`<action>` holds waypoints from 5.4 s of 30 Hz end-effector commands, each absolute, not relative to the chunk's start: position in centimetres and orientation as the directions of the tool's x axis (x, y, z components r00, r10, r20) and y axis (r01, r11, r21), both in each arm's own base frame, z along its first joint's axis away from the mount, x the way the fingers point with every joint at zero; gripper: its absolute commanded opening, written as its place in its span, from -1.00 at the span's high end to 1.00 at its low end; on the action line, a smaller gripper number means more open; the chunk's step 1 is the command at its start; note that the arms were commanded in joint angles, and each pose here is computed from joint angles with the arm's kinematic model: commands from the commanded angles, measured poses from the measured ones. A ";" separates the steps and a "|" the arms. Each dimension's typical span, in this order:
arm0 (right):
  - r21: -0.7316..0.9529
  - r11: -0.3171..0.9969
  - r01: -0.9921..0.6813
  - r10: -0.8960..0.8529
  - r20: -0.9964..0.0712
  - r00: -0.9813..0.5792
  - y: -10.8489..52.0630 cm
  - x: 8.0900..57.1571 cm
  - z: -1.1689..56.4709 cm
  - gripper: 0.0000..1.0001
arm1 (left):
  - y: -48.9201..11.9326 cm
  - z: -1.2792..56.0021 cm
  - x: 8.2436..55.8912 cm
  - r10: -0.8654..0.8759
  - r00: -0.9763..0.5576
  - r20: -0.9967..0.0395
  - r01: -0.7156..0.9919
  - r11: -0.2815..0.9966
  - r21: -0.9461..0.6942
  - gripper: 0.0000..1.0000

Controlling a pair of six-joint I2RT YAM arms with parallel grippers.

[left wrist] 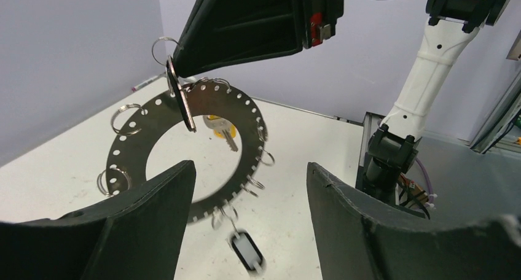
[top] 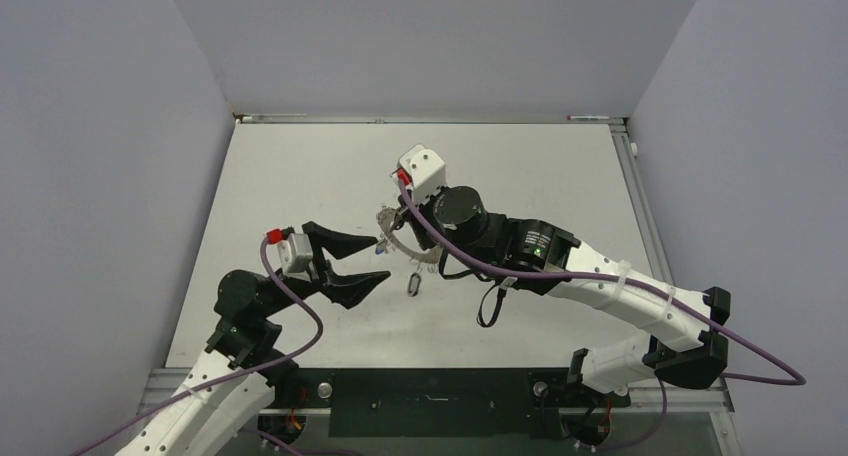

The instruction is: Put the keys on the keyring

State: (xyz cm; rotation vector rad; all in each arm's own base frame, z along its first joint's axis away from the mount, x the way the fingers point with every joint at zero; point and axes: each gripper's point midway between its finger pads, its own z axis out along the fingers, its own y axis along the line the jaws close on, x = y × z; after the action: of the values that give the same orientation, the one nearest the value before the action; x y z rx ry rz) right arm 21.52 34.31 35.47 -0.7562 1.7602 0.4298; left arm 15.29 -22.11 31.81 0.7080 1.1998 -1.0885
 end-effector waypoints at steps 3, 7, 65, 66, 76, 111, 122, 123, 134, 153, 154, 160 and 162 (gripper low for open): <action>0.132 0.705 -0.697 -0.028 -0.977 -0.213 35.2 20.2 39.3 0.90 | -22.3 34.2 15.0 -0.318 0.020 -0.948 0.942 0.324 -0.089 -0.24; 0.164 0.684 -0.711 -0.005 -0.973 -0.229 35.6 19.8 39.1 0.90 | -22.1 34.0 15.3 -0.312 0.028 -0.950 0.934 0.346 -0.086 -0.23; 0.140 0.918 -0.372 0.119 -0.990 -0.078 22.2 20.7 40.0 -0.34 | -21.3 30.7 27.0 -0.301 -0.277 -0.913 0.584 0.702 -0.408 1.00; 0.147 0.920 -0.362 0.129 -0.989 -0.074 21.8 20.7 40.1 -0.35 | -21.7 30.8 27.6 -0.317 -0.277 -0.907 0.576 0.701 -0.421 1.00; 0.169 0.938 -0.302 0.151 -0.985 -0.080 19.1 20.6 40.0 -0.36 | -30.4 34.0 32.9 -0.255 -0.273 -0.927 0.696 0.614 -0.374 1.00; 0.176 0.917 -0.359 0.132 -0.981 -0.143 21.2 20.2 36.7 -0.32 | -20.2 9.2 23.5 -0.156 -0.677 -0.719 0.285 0.845 -0.452 0.86; 0.113 0.937 -0.330 0.060 -0.984 -0.168 22.1 20.9 33.9 -0.36 | -11.7 15.3 23.7 -0.350 -0.428 -0.834 0.014 0.919 -0.393 -0.84; 0.101 0.941 -0.323 0.046 -0.984 -0.172 22.3 21.1 33.4 -0.38 | -11.2 16.9 23.6 -0.374 -0.379 -0.846 0.017 0.912 -0.410 -0.95; 0.069 0.946 -0.318 -0.038 -0.947 -0.318 25.1 25.2 25.1 -0.74 | -8.9 23.6 21.9 -0.079 -0.223 -0.972 0.210 0.969 -0.127 -0.93; 0.156 0.933 -0.323 0.071 -0.963 -0.260 23.1 25.5 21.2 -0.82 | -7.5 23.1 22.2 -0.130 -0.102 -0.986 0.188 0.971 -0.147 -0.93; 0.172 0.933 -0.316 0.091 -0.962 -0.256 22.8 25.4 21.2 -0.83 | -7.5 23.0 22.2 -0.128 -0.104 -0.986 0.185 0.972 -0.145 -0.92; 0.224 0.938 -0.266 0.148 -0.949 -0.277 21.8 24.7 20.3 -0.84 | -8.7 22.5 21.8 -0.104 -0.129 -0.986 0.232 0.964 -0.132 -0.92; 0.226 0.936 -0.268 0.152 -0.950 -0.272 22.1 24.4 20.4 -0.84 | -9.2 22.7 21.5 -0.103 -0.124 -0.987 0.257 0.957 -0.132 -0.93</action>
State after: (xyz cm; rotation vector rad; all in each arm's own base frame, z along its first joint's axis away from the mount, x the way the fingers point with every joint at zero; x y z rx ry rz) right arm 24.59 21.55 19.06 -0.1659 1.8508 0.3486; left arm 21.68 -8.46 21.23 0.0902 1.7181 -0.2784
